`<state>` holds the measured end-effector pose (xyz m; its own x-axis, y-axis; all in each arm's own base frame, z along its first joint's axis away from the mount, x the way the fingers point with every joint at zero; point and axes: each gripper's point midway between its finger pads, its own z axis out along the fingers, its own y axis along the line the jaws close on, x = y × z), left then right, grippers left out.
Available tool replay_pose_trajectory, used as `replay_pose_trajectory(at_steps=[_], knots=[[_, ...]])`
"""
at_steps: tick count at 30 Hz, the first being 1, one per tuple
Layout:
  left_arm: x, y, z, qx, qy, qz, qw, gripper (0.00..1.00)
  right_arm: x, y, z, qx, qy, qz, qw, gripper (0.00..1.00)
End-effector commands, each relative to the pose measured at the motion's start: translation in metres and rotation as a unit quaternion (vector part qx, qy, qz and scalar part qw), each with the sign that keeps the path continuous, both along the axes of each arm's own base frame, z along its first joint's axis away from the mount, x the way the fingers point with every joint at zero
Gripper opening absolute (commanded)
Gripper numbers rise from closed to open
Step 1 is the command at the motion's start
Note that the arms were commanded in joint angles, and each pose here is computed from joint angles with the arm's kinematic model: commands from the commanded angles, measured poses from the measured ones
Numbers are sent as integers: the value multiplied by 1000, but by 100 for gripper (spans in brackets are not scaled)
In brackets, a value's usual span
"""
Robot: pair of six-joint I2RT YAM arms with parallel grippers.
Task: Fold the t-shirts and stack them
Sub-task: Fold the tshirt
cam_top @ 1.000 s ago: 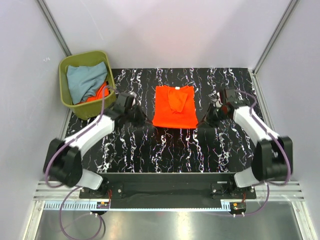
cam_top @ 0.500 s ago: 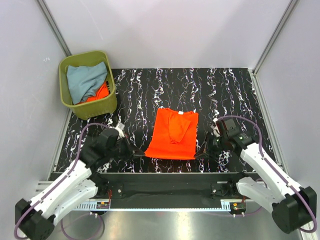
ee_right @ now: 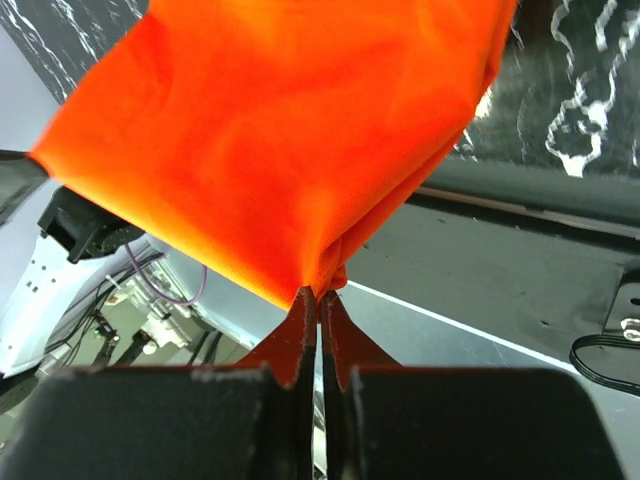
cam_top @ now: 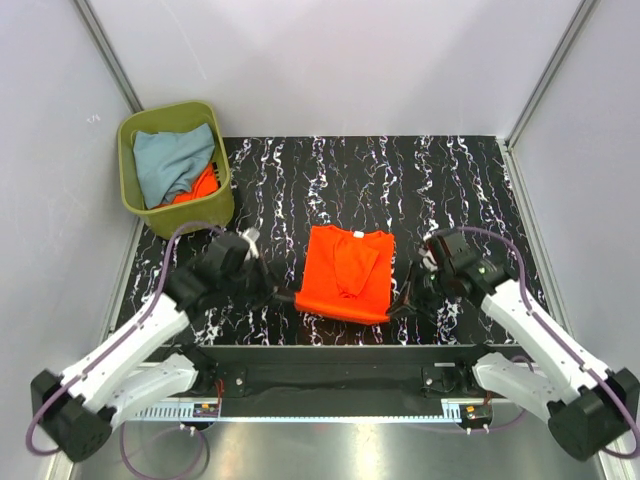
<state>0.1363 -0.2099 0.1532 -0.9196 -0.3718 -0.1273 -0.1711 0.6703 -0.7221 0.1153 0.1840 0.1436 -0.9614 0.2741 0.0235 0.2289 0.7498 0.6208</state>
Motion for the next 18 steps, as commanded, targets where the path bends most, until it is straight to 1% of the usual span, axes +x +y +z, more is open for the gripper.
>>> replay_pose_trajectory(at_steps=[1, 2, 3, 4, 5, 6, 7, 8, 9, 10, 11, 12, 13, 15, 16, 18], knots=[[38, -14, 41, 10, -65, -15, 998, 0, 24, 4, 23, -14, -42, 15, 999, 0], [49, -13, 44, 18, -75, -14, 997, 0, 32, 8, 32, -10, -54, 18, 998, 0], [60, -16, 62, 10, -91, -14, 996, 0, 41, 7, 29, -16, -47, 19, 999, 0], [72, -19, 56, 21, -80, -13, 996, 0, 48, 8, 31, -16, -45, 19, 999, 0], [84, -16, 58, 26, -87, -13, 996, 0, 56, 10, 39, -6, -50, 20, 999, 0], [94, -21, 74, 15, -101, -20, 995, 0, 64, 10, 35, -8, -41, 26, 999, 0], [105, -24, 67, 23, -87, -24, 996, 0, 76, 5, 37, -3, -40, 10, 999, 0], [114, -22, 68, 23, -87, -23, 996, 0, 84, 6, 47, 11, -45, 10, 999, 0], [123, -26, 80, 14, -97, -27, 995, 0, 92, 5, 42, 11, -35, 12, 999, 0], [132, -29, 72, 21, -86, -30, 996, 0, 104, -2, 43, 17, -31, -4, 999, 0], [140, -29, 72, 25, -90, -33, 995, 0, 111, 0, 50, 31, -33, -3, 999, 0], [148, -33, 79, 19, -97, -36, 994, 0, 118, -2, 46, 32, -20, -8, 999, 0], [157, -36, 69, 24, -82, -40, 995, 0, 127, -3, 50, 40, -24, -13, 999, 0], [174, -37, 75, 21, -89, -39, 995, 0, 139, -5, 44, 43, -8, -17, 999, 0], [182, -39, 66, 27, -81, -44, 995, 0, 144, -6, 46, 50, -6, -21, 999, 0], [201, -42, 63, 29, -81, -44, 995, 0, 155, -12, 37, 53, 8, -27, 998, 0]])
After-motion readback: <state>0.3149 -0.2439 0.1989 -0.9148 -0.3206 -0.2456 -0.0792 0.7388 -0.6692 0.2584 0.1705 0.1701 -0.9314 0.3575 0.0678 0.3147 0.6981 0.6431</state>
